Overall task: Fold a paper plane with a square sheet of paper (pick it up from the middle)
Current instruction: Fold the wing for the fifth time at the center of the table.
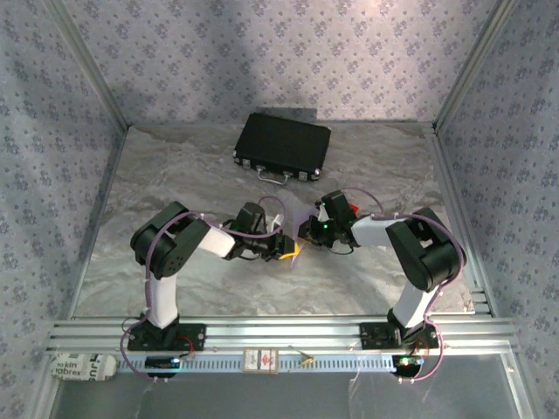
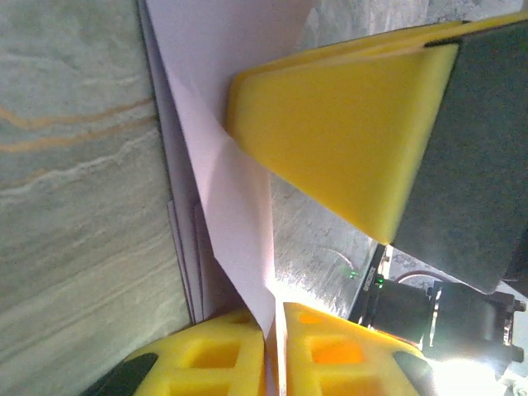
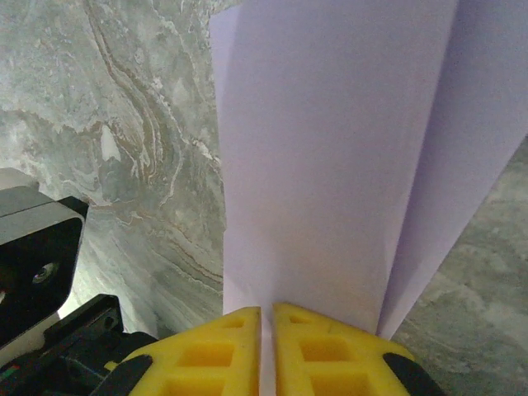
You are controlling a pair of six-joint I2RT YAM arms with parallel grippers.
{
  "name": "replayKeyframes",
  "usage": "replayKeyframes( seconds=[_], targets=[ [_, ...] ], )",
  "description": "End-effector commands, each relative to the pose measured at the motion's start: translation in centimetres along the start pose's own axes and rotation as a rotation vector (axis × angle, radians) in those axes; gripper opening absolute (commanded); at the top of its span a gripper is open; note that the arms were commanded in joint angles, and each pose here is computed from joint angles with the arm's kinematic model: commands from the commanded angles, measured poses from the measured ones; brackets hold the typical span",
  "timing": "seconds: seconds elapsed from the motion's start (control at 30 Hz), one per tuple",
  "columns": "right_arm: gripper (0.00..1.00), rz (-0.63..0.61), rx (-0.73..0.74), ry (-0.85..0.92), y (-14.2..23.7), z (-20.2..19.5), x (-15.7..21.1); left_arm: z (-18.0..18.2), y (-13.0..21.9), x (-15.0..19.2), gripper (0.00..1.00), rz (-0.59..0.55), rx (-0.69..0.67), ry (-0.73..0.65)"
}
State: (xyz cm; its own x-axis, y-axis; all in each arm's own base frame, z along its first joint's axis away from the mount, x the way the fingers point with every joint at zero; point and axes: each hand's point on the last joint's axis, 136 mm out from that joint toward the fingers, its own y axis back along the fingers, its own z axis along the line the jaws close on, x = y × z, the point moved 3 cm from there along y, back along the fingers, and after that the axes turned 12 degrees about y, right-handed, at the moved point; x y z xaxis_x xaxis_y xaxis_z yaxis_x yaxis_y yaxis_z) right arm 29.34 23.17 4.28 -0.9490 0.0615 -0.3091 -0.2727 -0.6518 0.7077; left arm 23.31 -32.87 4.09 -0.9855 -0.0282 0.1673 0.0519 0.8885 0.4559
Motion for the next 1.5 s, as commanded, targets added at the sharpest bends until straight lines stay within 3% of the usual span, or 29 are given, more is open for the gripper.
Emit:
replayKeyframes(
  seconds=[0.0, 0.07, 0.23, 0.37, 0.53, 0.73, 0.97, 1.03, 1.17, 1.47],
  targets=[
    [0.13, 0.072, 0.133, -0.020, -0.5, -2.6, 1.9, 5.8, 0.4, 2.2, 0.14, 0.051, -0.208, 0.144],
    [0.13, 0.073, 0.138, -0.021, -0.5, -2.7, 1.9, 5.6, 0.5, 2.5, 0.13, 0.064, -0.204, 0.137],
    [0.13, 0.077, 0.149, -0.024, -0.5, -3.0, 2.0, 5.6, 0.6, 3.4, 0.00, 0.097, -0.201, 0.127],
    [0.13, 0.083, 0.157, -0.025, -0.6, -3.1, 2.2, 5.4, 0.5, 3.9, 0.00, 0.123, -0.197, 0.115],
    [0.13, 0.089, 0.179, -0.029, -0.5, -3.5, 2.4, 5.3, 0.7, 4.4, 0.10, 0.142, -0.217, 0.102],
    [0.13, 0.091, 0.190, -0.032, -0.5, -3.7, 2.5, 4.5, 0.8, 4.9, 0.00, 0.162, -0.220, 0.063],
    [0.13, 0.093, 0.205, -0.037, -0.5, -3.9, 2.6, 4.1, 0.5, 5.5, 0.00, 0.192, -0.249, 0.024],
    [0.13, 0.097, 0.213, -0.039, -0.6, -4.0, 2.7, 4.2, 0.5, 5.6, 0.10, 0.196, -0.255, 0.023],
    [0.13, 0.101, 0.226, -0.046, -0.6, -4.4, 3.0, 4.1, 0.6, 5.9, 0.00, 0.202, -0.256, 0.016],
    [0.13, 0.108, 0.246, -0.055, -0.5, -4.8, 3.4, 4.2, 0.9, 6.3, 0.04, 0.209, -0.276, 0.009]
  ],
)
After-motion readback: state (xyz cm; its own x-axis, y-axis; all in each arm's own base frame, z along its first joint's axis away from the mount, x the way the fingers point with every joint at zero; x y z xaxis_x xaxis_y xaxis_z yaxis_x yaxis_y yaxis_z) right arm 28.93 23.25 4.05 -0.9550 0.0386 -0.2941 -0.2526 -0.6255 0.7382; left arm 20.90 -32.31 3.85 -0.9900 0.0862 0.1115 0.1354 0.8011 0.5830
